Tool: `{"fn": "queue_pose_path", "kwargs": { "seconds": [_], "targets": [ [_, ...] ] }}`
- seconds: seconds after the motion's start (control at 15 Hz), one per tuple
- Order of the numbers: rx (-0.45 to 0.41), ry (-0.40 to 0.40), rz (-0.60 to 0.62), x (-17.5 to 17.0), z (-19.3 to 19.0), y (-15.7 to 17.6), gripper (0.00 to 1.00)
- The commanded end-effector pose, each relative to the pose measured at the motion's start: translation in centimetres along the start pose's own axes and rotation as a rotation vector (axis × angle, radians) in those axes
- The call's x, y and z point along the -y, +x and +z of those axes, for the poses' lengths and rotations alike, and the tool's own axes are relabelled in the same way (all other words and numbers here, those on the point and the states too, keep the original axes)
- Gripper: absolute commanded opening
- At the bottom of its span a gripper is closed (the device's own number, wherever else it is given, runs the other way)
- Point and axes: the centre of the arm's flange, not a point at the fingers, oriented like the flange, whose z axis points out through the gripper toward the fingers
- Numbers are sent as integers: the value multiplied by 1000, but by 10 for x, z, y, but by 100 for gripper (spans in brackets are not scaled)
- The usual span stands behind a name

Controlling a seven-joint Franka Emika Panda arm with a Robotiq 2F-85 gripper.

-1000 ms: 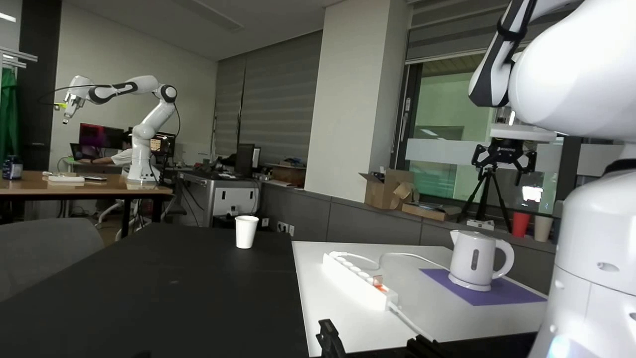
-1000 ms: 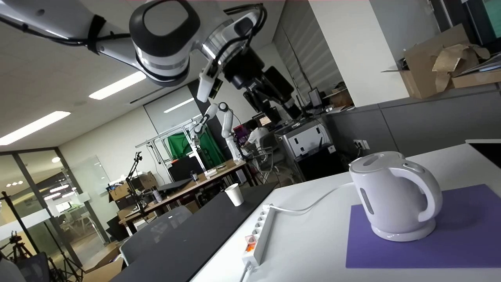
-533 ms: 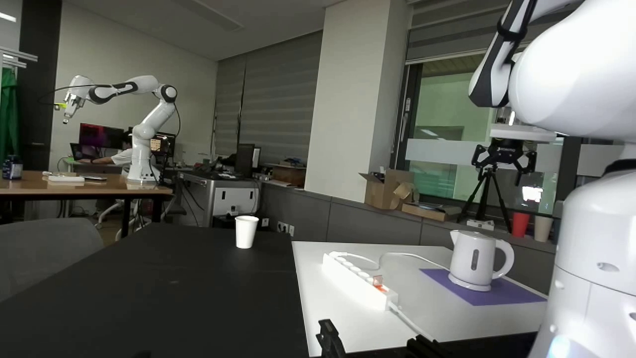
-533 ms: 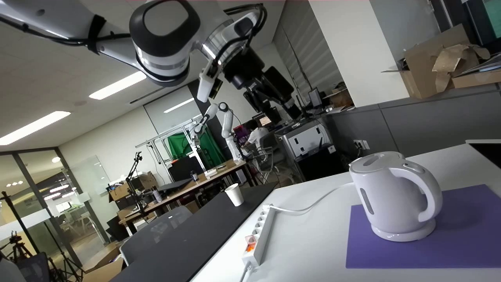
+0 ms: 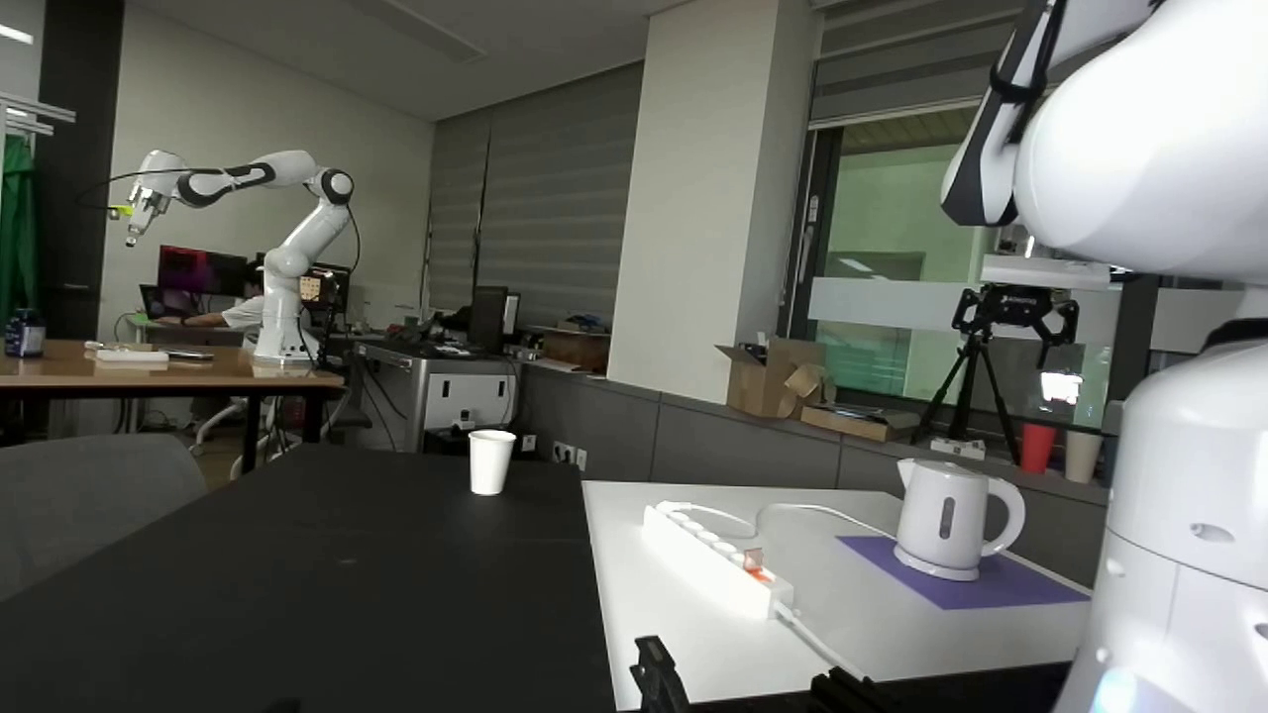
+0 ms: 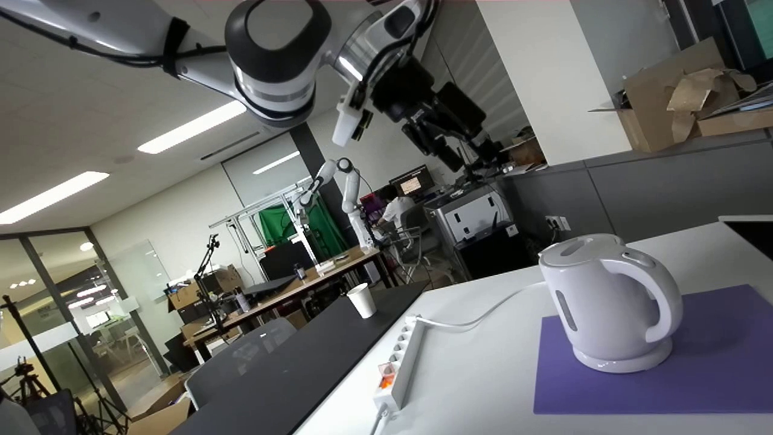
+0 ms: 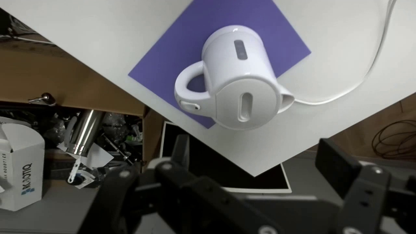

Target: Press the on/off button on the kettle.

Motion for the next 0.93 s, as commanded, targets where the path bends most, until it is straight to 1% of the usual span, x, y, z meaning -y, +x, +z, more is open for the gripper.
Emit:
{"fn": "queue_pose_path", "kwargs": {
  "seconds": [0.0,0.07,0.13,0.2,0.4,0.53,0.87],
  "targets": [
    [-59,-43,110,-10,23,52,100],
    [-71,-56,123,-14,27,60,100],
    [-82,-68,141,-17,32,68,75],
    [-92,-79,154,-19,36,75,75],
    [-104,-107,208,-25,49,94,51],
    [-106,-107,248,-29,59,105,37],
    [-43,-108,339,-39,89,121,5]
  ]
}}
